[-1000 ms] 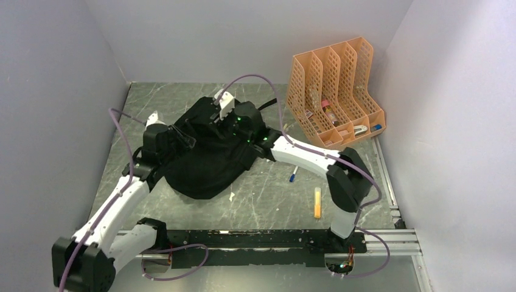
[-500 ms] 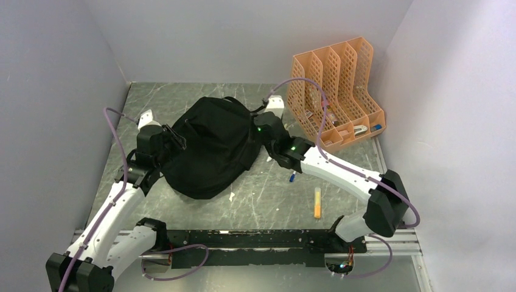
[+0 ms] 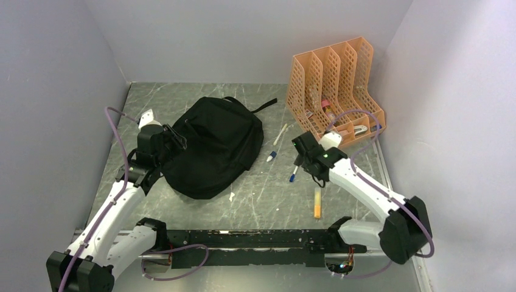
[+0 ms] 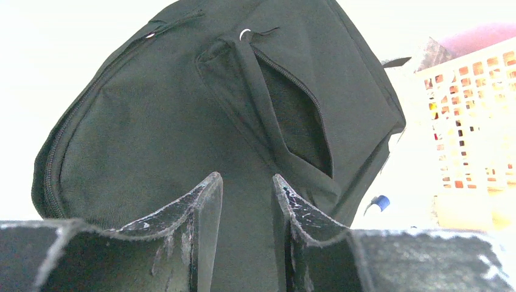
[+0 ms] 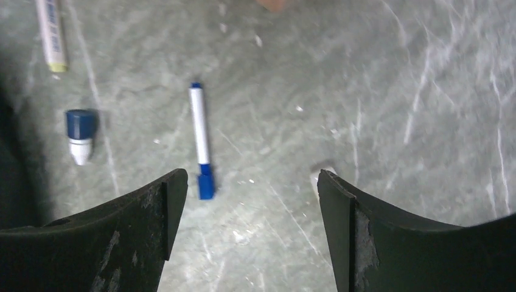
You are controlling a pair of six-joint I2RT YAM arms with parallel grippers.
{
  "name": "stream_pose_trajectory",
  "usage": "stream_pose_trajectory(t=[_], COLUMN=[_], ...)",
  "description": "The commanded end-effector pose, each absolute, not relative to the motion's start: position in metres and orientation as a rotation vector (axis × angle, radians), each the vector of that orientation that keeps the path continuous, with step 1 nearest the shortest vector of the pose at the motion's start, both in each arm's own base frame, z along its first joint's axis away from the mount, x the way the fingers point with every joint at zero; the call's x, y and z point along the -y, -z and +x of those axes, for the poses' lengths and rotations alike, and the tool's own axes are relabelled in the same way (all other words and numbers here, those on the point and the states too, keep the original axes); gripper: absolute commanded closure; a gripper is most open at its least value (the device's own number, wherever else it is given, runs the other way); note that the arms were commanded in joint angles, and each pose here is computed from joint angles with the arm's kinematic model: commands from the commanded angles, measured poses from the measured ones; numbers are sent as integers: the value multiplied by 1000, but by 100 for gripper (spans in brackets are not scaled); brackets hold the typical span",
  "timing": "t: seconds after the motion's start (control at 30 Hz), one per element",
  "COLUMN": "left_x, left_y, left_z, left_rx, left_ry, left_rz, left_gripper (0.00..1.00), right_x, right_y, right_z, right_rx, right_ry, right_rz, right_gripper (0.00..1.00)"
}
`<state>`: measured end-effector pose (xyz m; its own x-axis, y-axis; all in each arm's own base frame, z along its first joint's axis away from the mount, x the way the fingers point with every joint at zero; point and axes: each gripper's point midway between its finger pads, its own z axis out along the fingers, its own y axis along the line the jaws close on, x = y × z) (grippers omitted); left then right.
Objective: Pack the student bag
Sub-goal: Pick up the stationery from the center of the board.
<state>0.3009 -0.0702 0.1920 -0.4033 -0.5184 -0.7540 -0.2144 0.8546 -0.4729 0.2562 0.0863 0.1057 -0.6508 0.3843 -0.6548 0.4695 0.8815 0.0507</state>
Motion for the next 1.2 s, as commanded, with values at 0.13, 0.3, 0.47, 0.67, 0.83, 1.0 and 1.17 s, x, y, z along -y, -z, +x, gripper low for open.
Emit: stream_pose_trajectory(t=[0.13,0.3,0.47,0.67,0.83,1.0,1.17], left_x=[78,81,84,89,89,94,95], left_y=[-190,-190,-182,-181,-177,-170,-172], left_z=[308,311,311,313,311,311,312], left_rx=[-1983,-1981,-2001,-2001,-2015,-2038,-2033], left_ry=[417,436,446,474,476,503,511], left_rz=[-520,-518,-519,-516,-528,-540,-530], left_gripper=[60,61,61,62,62,63,64], right_x=[-54,-47,-50,-63,-68,-70,-70], right_y=[-66,-45,-29,-12,-6,-5,-6], right_z=[219,208,201,179,165,168,175], right_rx=[-2423,-2486,-2527,-2632,-2678,-2680,-2674], right_ry=[185,226,165,71,9,3,19], right_rz=[809,810,808,821,816,801,779], right_gripper=[18,18,23,28,36,50,63])
